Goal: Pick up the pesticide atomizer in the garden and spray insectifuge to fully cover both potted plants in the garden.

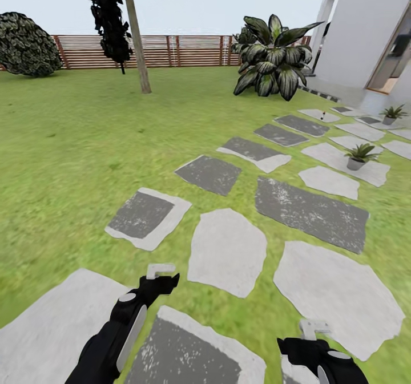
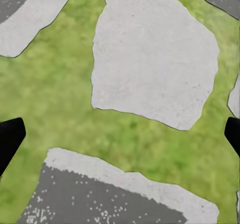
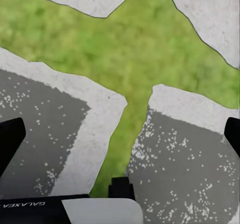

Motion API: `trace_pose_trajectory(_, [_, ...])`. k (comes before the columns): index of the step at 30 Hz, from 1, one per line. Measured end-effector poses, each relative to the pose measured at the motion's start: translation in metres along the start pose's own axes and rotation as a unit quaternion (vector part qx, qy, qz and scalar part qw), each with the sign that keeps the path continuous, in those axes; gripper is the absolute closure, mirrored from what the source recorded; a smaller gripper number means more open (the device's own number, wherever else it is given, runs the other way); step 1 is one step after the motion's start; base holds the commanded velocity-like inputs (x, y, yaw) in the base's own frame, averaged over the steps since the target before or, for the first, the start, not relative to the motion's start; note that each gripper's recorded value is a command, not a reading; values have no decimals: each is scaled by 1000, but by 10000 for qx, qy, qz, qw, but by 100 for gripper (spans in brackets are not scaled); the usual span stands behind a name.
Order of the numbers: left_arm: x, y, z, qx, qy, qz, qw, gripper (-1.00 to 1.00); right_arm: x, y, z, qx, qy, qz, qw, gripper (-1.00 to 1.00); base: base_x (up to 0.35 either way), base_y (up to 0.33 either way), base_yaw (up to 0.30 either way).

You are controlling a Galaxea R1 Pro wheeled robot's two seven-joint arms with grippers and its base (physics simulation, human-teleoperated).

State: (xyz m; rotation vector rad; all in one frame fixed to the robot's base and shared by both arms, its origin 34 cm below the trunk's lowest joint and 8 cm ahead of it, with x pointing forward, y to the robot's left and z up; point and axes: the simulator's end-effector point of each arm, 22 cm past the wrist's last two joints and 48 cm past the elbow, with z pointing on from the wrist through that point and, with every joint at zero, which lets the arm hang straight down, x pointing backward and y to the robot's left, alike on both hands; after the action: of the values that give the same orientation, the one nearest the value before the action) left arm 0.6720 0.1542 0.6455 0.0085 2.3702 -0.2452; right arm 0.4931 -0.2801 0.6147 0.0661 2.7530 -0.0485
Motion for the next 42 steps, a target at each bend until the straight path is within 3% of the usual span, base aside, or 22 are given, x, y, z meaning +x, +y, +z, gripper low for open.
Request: trace_pose_trajectory(42, [0,0,0,0,1,0,10000,-100,0,0,0,3,0,-3,10000,-100,340,0,0])
